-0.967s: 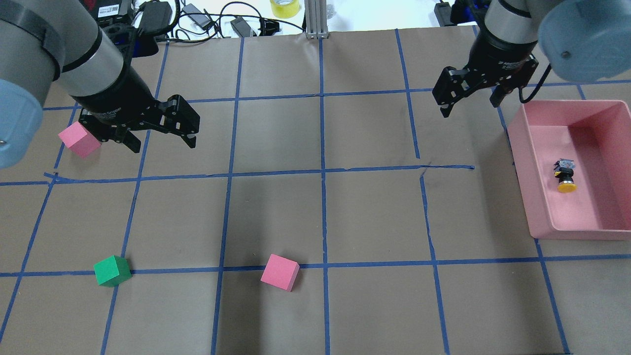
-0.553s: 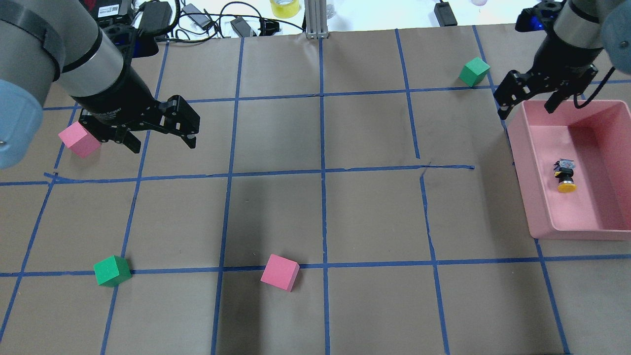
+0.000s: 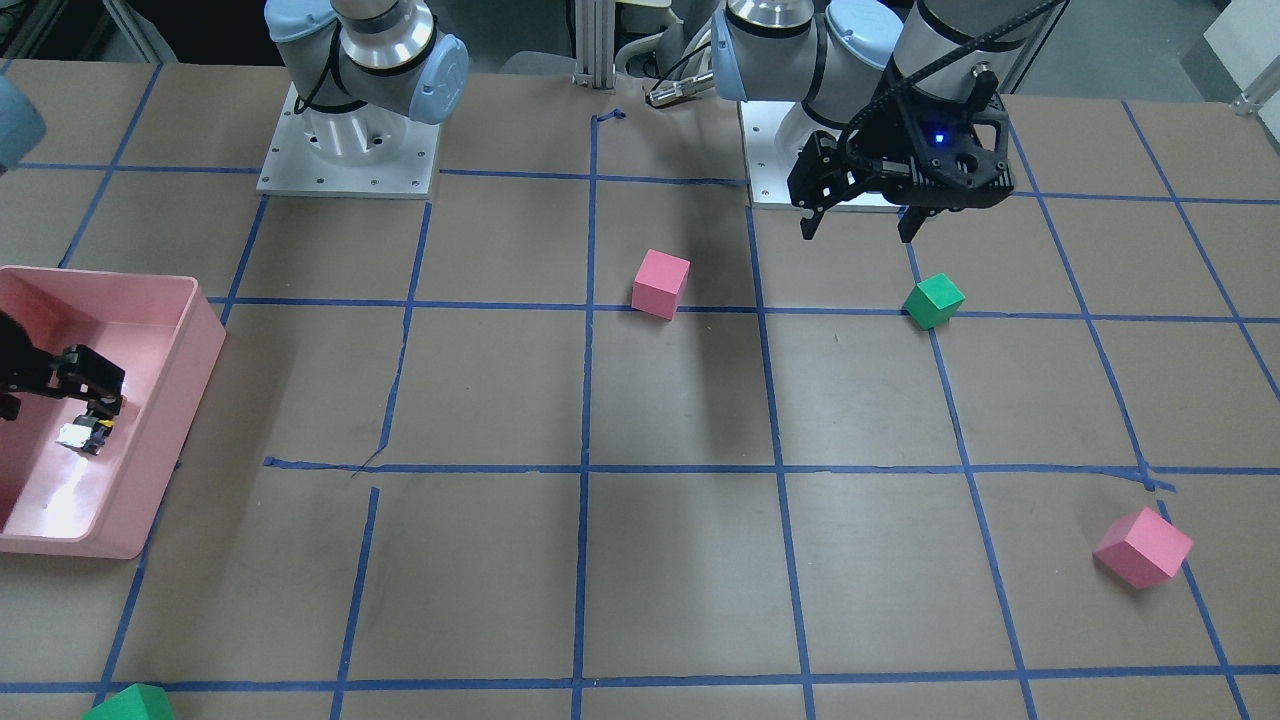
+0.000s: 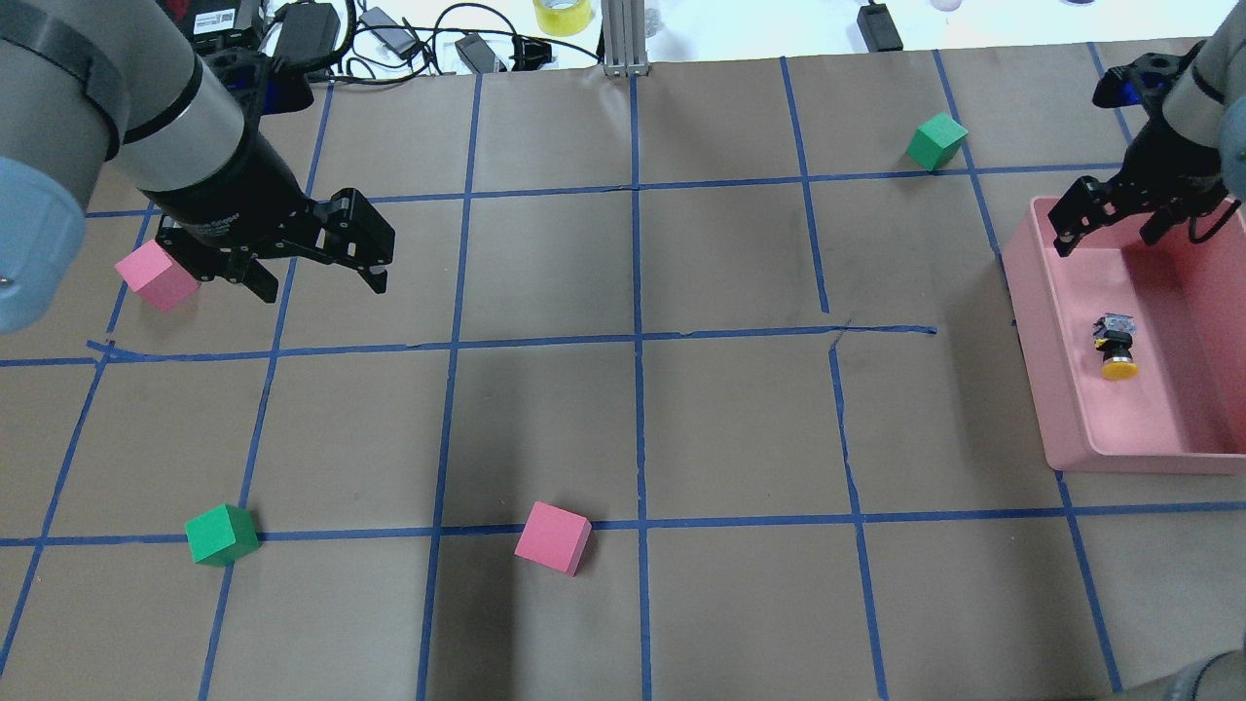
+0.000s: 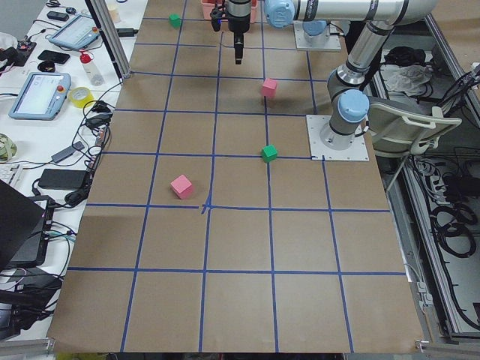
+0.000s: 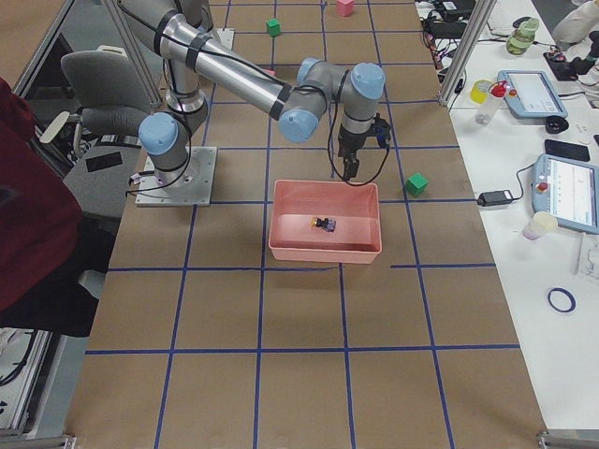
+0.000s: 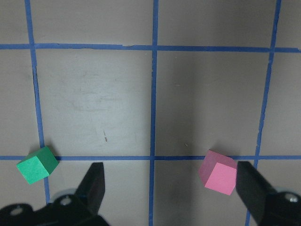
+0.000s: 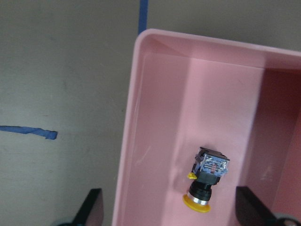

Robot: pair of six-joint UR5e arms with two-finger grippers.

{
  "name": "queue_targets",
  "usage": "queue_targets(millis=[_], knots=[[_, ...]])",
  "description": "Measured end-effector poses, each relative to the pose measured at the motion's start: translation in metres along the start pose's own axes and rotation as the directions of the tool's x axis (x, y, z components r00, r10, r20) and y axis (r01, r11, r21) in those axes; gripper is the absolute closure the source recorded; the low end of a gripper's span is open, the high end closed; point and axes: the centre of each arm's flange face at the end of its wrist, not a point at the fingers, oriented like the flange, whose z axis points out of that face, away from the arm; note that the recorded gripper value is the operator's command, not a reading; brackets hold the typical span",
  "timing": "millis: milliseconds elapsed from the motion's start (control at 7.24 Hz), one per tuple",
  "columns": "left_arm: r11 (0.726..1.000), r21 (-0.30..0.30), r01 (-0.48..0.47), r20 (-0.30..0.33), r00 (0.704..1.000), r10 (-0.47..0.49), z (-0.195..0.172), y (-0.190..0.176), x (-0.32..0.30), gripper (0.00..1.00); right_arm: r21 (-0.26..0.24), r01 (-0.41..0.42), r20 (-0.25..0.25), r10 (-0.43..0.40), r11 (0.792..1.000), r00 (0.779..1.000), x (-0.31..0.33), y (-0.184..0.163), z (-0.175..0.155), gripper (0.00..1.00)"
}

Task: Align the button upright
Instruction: 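Move the right gripper over the pink tray and lower onto the button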

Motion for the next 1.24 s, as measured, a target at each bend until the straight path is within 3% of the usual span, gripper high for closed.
queue_targets(millis=[276, 967, 1105, 1243], knots=[[1.000, 0.000, 0.000, 0.000, 1.000, 0.000, 0.000, 0.000, 0.000, 0.00, 0.000, -0.017, -0.009, 0.017, 1.000, 1.000, 0.027, 0.002, 0.036, 0.00], [1.000, -0.009, -0.007, -0.002, 1.000, 0.007, 0.005, 0.005, 0.000, 0.00, -0.085, -0.058, 0.045, 0.062, 0.995, 0.997, 0.058, 0.006, 0.110, 0.00], [1.000, -0.009, -0.007, -0.002, 1.000, 0.007, 0.005, 0.006, 0.000, 0.00, -0.108, -0.057, 0.059, 0.064, 0.993, 0.996, 0.054, 0.012, 0.122, 0.30], [1.000, -0.008, -0.007, -0.003, 1.000, 0.007, 0.005, 0.006, 0.000, 0.00, -0.121, -0.059, 0.069, 0.067, 0.991, 0.995, 0.052, 0.017, 0.130, 0.76]])
